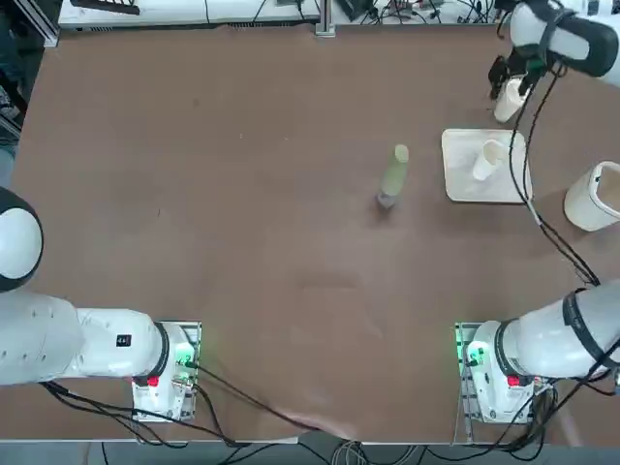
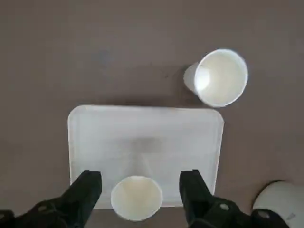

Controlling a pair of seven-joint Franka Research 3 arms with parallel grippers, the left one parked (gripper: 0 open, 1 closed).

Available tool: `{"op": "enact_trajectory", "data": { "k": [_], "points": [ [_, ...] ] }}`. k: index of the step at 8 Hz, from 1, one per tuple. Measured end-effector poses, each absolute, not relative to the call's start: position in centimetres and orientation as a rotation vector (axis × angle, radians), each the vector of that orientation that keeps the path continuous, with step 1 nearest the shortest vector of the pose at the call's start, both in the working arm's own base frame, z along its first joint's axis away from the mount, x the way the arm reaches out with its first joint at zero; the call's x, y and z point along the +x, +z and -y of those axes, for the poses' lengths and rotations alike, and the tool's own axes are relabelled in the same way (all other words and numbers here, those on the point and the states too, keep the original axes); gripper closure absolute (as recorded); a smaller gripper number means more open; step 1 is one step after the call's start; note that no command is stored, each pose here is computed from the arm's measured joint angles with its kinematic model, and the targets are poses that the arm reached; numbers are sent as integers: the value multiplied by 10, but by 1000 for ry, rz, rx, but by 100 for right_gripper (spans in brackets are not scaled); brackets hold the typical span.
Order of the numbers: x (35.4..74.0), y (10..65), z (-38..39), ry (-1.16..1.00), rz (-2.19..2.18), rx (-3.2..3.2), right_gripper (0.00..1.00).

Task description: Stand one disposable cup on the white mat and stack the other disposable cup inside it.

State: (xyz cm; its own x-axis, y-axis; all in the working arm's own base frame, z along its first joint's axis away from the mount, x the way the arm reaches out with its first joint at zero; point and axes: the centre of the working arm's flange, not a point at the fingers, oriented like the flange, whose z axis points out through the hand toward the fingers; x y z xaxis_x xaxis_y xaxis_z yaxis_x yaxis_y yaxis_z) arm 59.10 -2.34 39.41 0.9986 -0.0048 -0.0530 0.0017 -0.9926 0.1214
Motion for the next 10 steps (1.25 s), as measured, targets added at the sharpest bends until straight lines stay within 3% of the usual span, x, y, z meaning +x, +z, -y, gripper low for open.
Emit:
{"op": "enact_trajectory", "data": {
  "k": [4,8,9,10],
  "points": [
    [650,331,69,-82,-74,2980,1],
    [661,285,89,-66,-129,2978,6],
    [661,276,89,-77,-132,2978,16],
    [661,271,89,-84,-133,2978,41]
  ]
}}
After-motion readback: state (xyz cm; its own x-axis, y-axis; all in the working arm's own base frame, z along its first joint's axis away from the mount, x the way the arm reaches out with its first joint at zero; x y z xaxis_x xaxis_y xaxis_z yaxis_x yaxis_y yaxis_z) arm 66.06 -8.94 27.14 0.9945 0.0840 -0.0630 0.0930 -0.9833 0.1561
